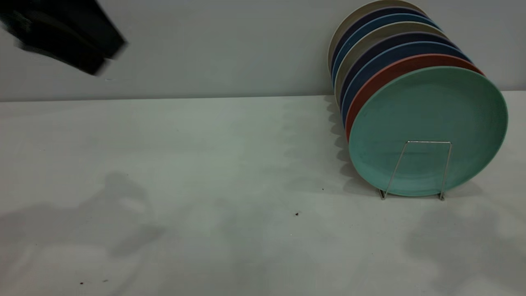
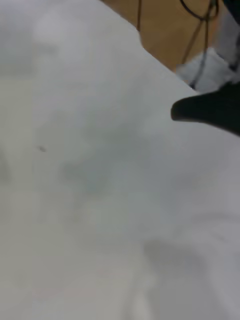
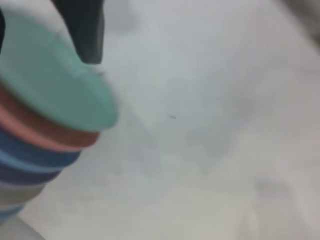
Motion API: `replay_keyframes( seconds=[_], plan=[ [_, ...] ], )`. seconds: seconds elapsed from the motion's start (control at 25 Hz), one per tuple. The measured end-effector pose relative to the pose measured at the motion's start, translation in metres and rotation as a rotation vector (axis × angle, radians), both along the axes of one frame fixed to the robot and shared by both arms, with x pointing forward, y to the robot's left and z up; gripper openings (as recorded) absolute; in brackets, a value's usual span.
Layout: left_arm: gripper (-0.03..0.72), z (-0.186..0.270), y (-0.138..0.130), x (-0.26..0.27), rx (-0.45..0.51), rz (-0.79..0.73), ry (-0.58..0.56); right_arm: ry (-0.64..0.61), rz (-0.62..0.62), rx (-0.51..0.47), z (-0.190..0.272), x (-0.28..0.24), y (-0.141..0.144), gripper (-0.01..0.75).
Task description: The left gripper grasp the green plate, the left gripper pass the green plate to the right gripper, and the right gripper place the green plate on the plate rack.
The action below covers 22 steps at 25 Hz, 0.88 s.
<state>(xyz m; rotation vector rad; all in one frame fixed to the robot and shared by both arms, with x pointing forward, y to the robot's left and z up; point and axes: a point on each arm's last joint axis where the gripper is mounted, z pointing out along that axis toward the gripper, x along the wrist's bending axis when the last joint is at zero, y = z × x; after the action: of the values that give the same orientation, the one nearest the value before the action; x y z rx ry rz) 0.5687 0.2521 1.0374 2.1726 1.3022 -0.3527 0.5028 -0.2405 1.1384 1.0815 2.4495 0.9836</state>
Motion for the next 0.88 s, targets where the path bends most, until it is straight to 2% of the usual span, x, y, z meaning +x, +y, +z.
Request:
replay_keyframes(
  seconds=[0.16,0.28,0.52,0.72,0.88],
  plan=[
    [0.583,0.051,0.010,-0.036,0.127,0.095,-0.055,0.141,-0.062,-0.012,0.016,-0.043,-0.006,0.402],
    [0.583,0.086,0.016,-0.067,0.195,0.167,-0.139,0.178,-0.169,-0.021,0.019,-0.058,-0.012,0.402],
    [0.583,0.133,0.029,-0.124,0.295,0.354,-0.286,0.277,-0.376,-0.089,-0.014,-0.099,-0.029,0.402],
    [0.583,0.142,0.037,-0.165,0.338,0.483,-0.336,0.379,-0.484,-0.162,-0.067,-0.145,-0.040,0.402],
    [0.583,0.115,0.039,-0.190,0.375,0.493,-0.287,0.340,-0.517,-0.180,-0.098,-0.175,-0.046,0.402]
  ],
)
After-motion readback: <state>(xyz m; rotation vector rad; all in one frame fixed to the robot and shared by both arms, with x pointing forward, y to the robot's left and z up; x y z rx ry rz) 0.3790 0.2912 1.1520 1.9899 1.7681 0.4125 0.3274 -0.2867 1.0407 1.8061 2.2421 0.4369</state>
